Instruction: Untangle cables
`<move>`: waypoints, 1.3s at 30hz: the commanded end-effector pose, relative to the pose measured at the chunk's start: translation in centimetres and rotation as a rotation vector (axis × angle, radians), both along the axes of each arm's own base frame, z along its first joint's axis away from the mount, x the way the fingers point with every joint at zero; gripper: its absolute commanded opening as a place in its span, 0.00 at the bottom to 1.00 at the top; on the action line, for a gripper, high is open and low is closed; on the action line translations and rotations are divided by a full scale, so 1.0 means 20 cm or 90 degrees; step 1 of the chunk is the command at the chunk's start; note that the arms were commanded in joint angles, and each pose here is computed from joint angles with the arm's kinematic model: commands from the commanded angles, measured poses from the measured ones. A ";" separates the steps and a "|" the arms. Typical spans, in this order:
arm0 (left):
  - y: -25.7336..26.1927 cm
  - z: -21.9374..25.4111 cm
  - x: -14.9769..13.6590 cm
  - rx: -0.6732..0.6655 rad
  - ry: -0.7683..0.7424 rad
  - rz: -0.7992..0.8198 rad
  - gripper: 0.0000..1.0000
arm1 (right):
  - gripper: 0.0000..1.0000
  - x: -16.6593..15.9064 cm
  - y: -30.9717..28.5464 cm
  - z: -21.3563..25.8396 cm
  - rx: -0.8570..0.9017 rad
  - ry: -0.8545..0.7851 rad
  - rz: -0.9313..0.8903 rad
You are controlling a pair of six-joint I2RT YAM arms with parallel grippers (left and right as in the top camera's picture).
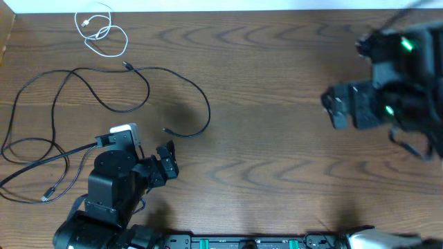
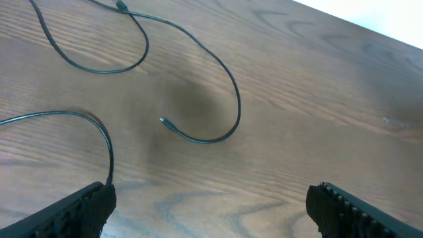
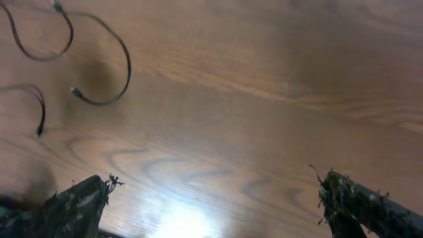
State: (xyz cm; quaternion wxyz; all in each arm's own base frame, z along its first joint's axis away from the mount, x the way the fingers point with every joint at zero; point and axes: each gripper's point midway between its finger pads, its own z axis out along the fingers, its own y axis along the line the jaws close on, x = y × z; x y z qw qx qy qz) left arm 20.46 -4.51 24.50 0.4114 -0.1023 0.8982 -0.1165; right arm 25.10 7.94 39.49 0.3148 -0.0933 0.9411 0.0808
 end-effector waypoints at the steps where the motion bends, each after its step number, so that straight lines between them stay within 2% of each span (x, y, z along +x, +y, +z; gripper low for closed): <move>1: 0.01 0.02 0.00 0.014 -0.009 0.000 0.98 | 0.99 -0.16 -0.09 0.03 -0.001 -0.037 -0.030; 7: 0.01 0.02 0.00 0.014 -0.009 0.000 0.98 | 0.99 -0.32 -0.14 -0.07 0.007 -0.071 -0.034; 13: 0.01 0.02 0.00 0.014 -0.009 0.000 0.98 | 0.99 -0.44 -0.17 -0.20 0.030 -0.048 -0.064; 39: 0.01 0.02 0.00 0.014 -0.009 0.001 0.98 | 0.99 -0.45 -0.16 -0.22 0.032 -0.042 -0.061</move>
